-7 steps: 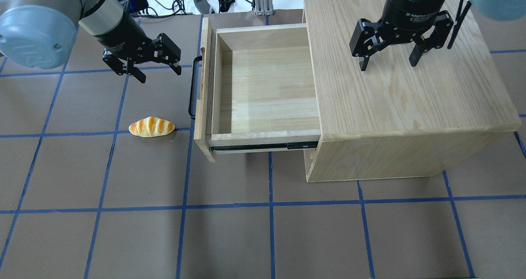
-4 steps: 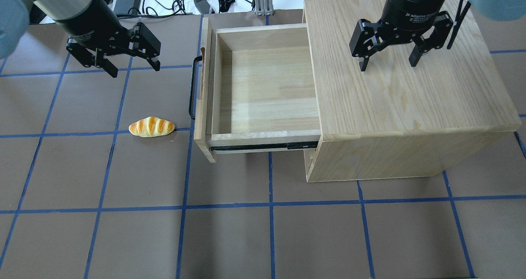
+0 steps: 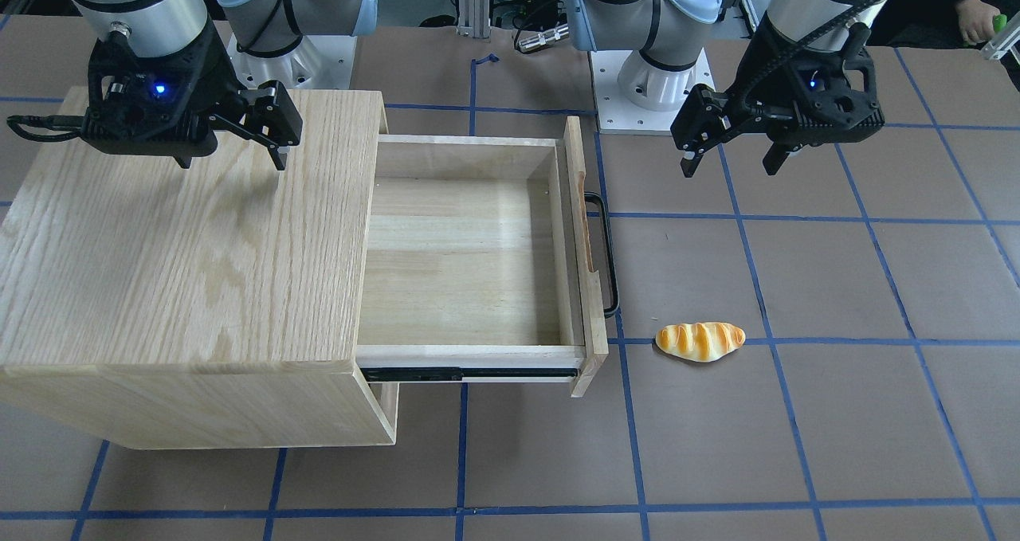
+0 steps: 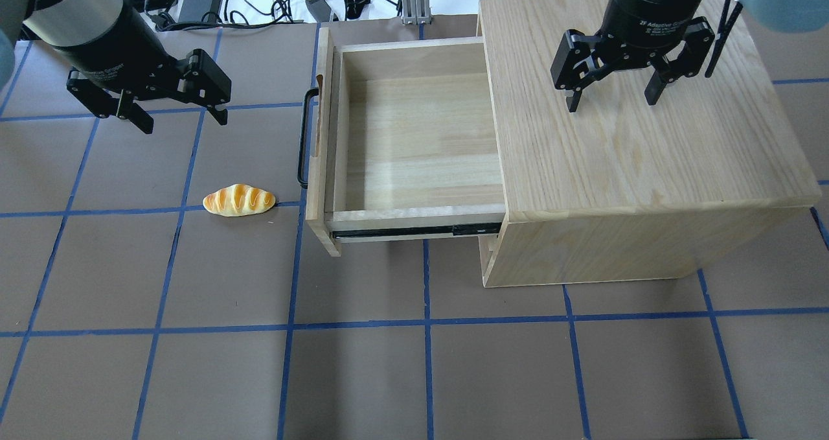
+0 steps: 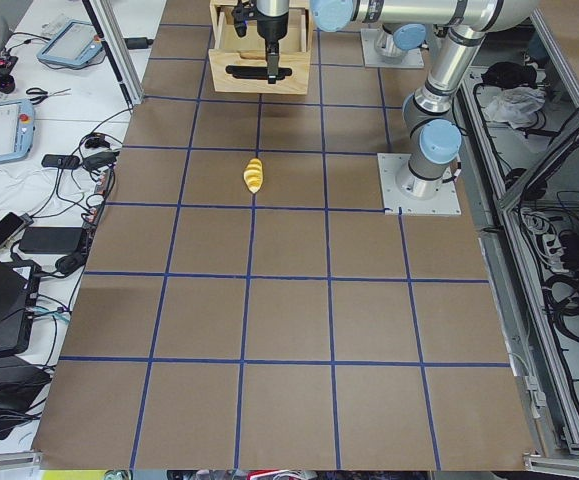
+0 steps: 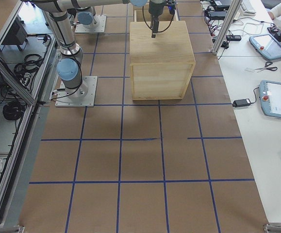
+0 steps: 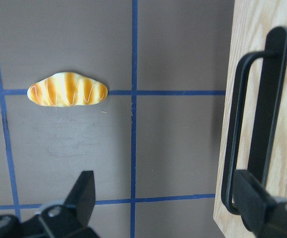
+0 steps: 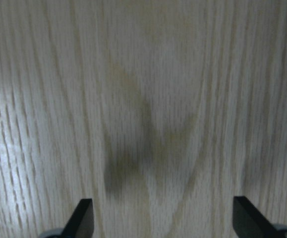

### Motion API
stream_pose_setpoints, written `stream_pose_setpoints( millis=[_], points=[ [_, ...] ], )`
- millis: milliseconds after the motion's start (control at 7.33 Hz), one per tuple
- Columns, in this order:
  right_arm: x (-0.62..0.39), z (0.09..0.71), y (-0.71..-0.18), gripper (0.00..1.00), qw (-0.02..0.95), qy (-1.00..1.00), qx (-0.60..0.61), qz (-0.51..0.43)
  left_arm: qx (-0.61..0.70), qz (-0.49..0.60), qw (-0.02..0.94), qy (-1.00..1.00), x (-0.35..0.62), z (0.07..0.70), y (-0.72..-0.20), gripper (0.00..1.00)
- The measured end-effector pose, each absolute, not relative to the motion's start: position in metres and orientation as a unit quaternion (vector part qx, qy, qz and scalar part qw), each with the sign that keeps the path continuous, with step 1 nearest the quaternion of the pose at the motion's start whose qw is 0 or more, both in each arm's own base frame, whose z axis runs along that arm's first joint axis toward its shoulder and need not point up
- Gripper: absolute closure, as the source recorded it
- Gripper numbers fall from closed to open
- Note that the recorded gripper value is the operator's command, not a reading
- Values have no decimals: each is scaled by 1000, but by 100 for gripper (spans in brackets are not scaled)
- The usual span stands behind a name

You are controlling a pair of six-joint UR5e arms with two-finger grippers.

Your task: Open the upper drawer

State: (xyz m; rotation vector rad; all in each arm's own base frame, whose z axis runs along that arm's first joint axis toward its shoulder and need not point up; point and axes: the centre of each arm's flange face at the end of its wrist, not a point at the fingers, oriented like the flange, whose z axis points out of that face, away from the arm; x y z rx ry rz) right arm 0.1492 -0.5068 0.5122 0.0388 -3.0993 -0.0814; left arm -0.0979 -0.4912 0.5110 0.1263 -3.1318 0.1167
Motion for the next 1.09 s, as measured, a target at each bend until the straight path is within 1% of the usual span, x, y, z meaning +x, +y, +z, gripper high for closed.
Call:
stream_pose_setpoints(
  millis=[1091],
  points=[
    [149, 512, -507, 0, 21, -999, 13, -26, 15, 47, -3, -999, -117, 505, -493, 0]
  ],
)
